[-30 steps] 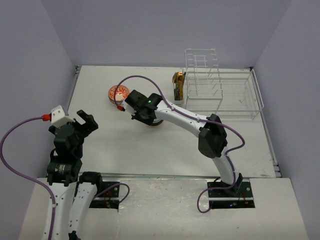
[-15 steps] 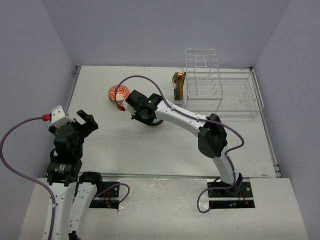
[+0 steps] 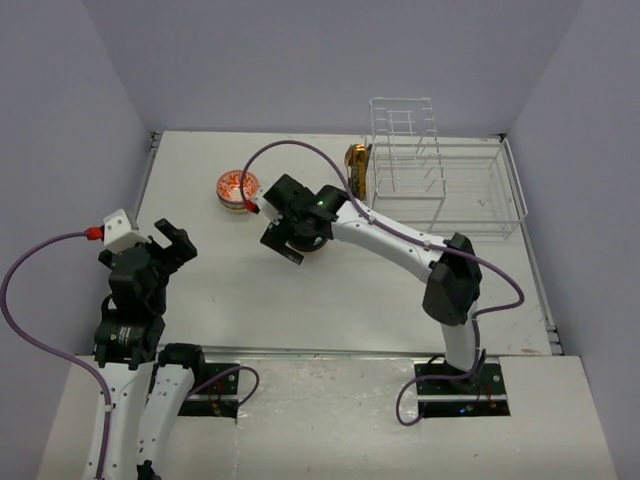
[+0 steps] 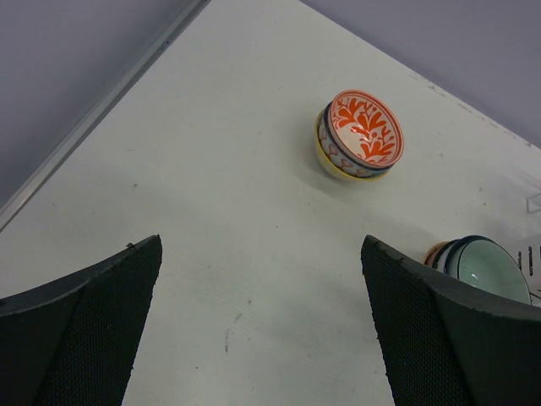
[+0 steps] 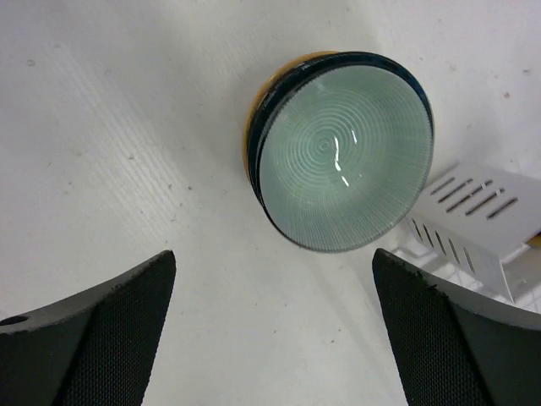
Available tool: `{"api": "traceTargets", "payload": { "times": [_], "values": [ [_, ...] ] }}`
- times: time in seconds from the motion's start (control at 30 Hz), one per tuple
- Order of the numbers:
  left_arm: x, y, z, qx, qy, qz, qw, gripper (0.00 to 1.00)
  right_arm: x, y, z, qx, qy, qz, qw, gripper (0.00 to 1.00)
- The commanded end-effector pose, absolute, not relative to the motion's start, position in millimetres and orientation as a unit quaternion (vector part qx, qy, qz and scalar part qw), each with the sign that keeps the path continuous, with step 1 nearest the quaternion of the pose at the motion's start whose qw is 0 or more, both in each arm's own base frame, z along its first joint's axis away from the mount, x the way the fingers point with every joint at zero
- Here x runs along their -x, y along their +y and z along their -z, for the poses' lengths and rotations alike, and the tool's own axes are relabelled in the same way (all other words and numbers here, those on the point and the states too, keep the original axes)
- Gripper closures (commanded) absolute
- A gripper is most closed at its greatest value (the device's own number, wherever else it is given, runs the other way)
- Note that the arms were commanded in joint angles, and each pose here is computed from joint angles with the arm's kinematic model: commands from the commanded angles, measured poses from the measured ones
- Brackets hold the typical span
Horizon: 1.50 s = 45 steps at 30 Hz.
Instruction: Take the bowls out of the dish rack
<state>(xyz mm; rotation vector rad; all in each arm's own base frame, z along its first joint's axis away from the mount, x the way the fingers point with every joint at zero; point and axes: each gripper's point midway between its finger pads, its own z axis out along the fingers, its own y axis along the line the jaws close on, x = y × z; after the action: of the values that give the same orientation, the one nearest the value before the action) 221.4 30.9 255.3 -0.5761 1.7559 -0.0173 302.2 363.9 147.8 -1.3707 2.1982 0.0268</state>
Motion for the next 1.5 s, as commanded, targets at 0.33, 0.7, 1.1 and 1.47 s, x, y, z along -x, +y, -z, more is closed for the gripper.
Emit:
{"api": "traceTargets", "payload": {
  "times": [0.33, 0.7, 1.1, 1.47],
  "values": [
    [-227, 45, -258, 0.255, 0.763, -0.041, 0.593, 0.00, -271, 276, -293, 0.303, 0.823, -0.069, 0.475, 0.01],
    [-240, 35, -253, 0.218, 0.789, -0.049, 0.572, 0.00, -252, 140, -311, 0.048, 0.826, -0.075, 0.557, 0.01],
    [-218, 37, -274, 0.190, 0.761, -0.084, 0.614, 0.00, -216, 28, -306, -0.103, 0.791, -0.003, 0.603, 0.01],
    [-183, 40, -321, 0.151, 0.731, -0.064, 0.662, 0.00, -185, 9, -301, -0.142, 0.771, -0.044, 0.620, 0.01]
  ]
}}
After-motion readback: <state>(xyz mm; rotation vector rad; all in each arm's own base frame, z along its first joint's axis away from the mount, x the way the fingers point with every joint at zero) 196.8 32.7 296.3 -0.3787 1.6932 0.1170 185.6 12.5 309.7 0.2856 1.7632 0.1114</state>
